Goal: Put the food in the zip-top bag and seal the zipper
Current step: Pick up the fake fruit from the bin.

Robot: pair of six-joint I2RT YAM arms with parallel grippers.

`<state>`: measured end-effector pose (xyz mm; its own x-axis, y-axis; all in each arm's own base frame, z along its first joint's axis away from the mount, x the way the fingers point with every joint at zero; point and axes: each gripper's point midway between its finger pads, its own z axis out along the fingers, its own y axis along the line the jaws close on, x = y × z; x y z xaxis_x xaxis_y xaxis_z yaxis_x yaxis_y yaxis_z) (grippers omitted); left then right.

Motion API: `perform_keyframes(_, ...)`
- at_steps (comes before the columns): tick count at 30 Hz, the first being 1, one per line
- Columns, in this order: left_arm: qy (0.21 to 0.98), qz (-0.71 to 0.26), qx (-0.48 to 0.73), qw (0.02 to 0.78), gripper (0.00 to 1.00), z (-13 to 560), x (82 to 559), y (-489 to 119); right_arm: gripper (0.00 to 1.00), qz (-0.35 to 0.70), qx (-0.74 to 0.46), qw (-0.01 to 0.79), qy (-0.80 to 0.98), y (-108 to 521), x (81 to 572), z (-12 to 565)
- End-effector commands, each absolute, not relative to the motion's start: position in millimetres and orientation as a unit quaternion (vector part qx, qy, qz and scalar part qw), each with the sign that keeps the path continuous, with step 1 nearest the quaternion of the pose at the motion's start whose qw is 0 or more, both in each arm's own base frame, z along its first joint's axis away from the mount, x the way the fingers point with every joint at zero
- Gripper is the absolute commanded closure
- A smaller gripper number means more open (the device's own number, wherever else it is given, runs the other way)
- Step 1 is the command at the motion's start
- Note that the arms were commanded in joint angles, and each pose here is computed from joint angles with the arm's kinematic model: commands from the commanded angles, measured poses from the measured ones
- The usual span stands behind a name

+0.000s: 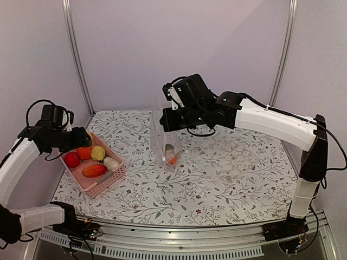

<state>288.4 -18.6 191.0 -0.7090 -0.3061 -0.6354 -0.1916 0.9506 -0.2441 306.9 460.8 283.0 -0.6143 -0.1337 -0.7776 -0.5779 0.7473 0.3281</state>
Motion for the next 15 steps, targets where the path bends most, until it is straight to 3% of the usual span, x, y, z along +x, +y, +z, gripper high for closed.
perform_keyframes(1,0.898,-0.176,-0.068,0.398,0.3,237.1,284.3,-64.2,1.0,0.296,-0.207,0.386,0.849,458.9,307.0,287.6)
perform_keyframes(8,0.836,-0.342,0.034,0.427,0.3,307.2,269.8,-149.8,1.0,0.3,-0.209,0.383,0.848,461.0,306.3,287.8)
perform_keyframes(15,0.773,-0.433,0.146,0.439,0.3,360.1,251.5,-224.9,1.0,0.305,-0.221,0.381,0.844,464.0,299.0,290.6)
